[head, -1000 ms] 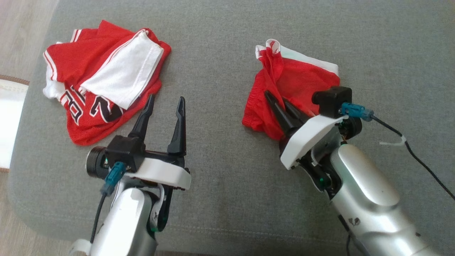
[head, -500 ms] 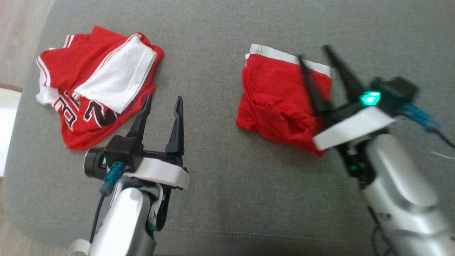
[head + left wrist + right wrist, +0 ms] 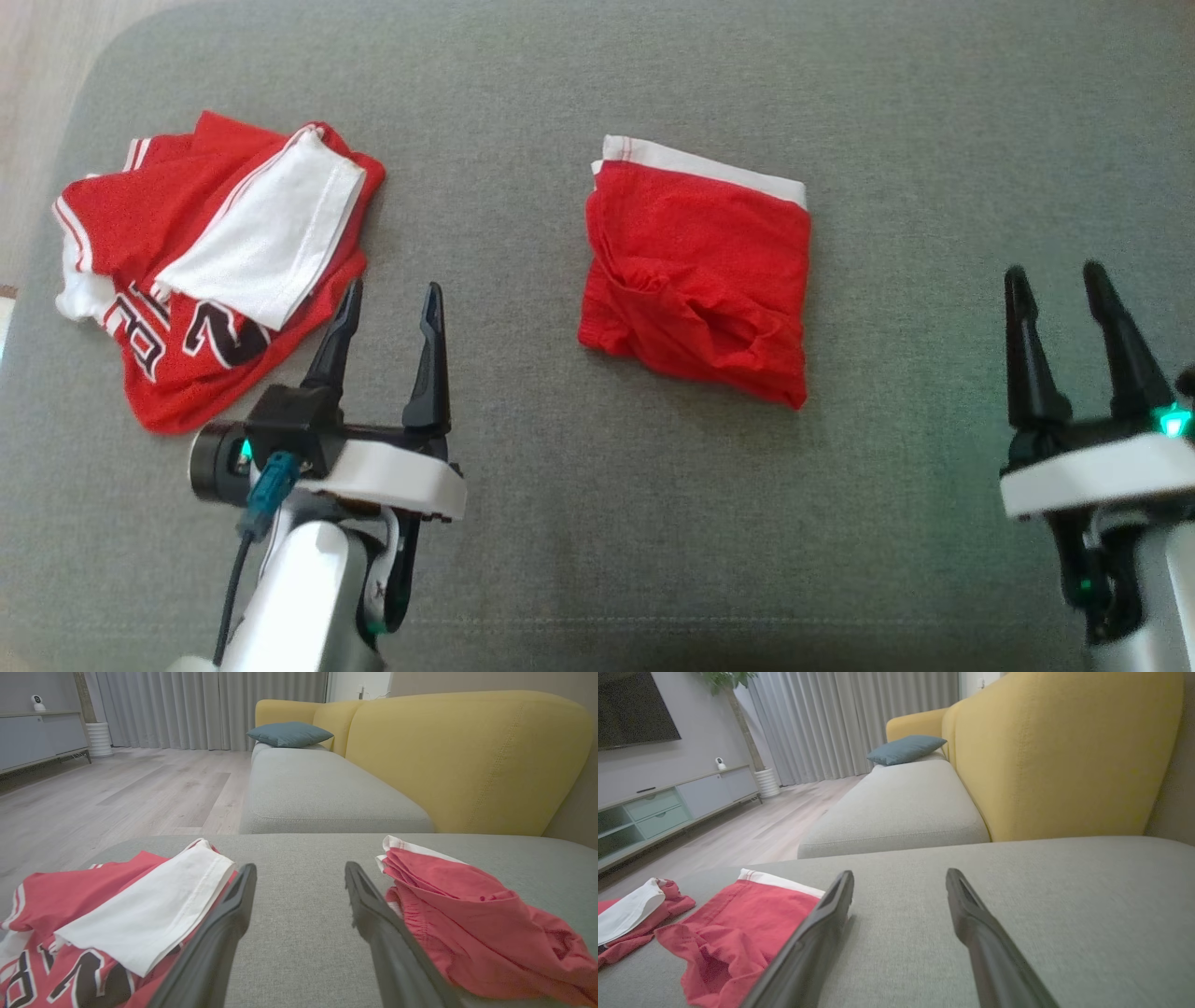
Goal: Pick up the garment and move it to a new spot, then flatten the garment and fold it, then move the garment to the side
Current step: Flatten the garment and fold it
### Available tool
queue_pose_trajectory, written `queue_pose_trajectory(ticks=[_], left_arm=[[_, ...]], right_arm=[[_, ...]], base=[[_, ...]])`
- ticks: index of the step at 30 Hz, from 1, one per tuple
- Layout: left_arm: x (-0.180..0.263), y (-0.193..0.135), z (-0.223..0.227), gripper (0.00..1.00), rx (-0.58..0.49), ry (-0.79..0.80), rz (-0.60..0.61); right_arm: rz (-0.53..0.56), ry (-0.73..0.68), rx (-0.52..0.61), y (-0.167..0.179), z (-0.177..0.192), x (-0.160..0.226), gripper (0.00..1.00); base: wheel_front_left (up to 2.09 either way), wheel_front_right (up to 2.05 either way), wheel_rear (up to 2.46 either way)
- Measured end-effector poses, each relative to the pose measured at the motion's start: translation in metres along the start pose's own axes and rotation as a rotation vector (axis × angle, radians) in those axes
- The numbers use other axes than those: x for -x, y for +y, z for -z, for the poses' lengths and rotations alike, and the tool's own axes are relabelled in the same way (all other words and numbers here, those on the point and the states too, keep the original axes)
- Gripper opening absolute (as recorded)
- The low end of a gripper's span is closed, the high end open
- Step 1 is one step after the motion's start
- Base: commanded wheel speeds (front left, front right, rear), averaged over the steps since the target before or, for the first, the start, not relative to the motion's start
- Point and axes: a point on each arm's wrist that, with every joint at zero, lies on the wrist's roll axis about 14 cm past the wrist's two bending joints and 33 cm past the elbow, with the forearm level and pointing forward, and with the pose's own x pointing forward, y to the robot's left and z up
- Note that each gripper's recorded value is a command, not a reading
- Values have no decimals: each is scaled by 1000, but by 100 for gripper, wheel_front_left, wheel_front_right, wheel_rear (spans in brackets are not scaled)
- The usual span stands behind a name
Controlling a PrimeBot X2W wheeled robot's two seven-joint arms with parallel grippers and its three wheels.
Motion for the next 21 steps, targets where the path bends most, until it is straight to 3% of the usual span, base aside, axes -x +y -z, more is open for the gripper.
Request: queue_pose_trajectory(ticks=[6,20,21], left_arm=[[-1,-5,0,100,0,-2,18],[-1,-3,1,100,-12,2,9],[-1,-2,1,100,-13,2,7]], right_arm=[[44,13,-16,-3,1,21,100],[35,12,-1,0,-4,19,100],[34,18,-1,0,-3,19,46]], base=[[0,0,0],[0,0,0],[0,0,0]])
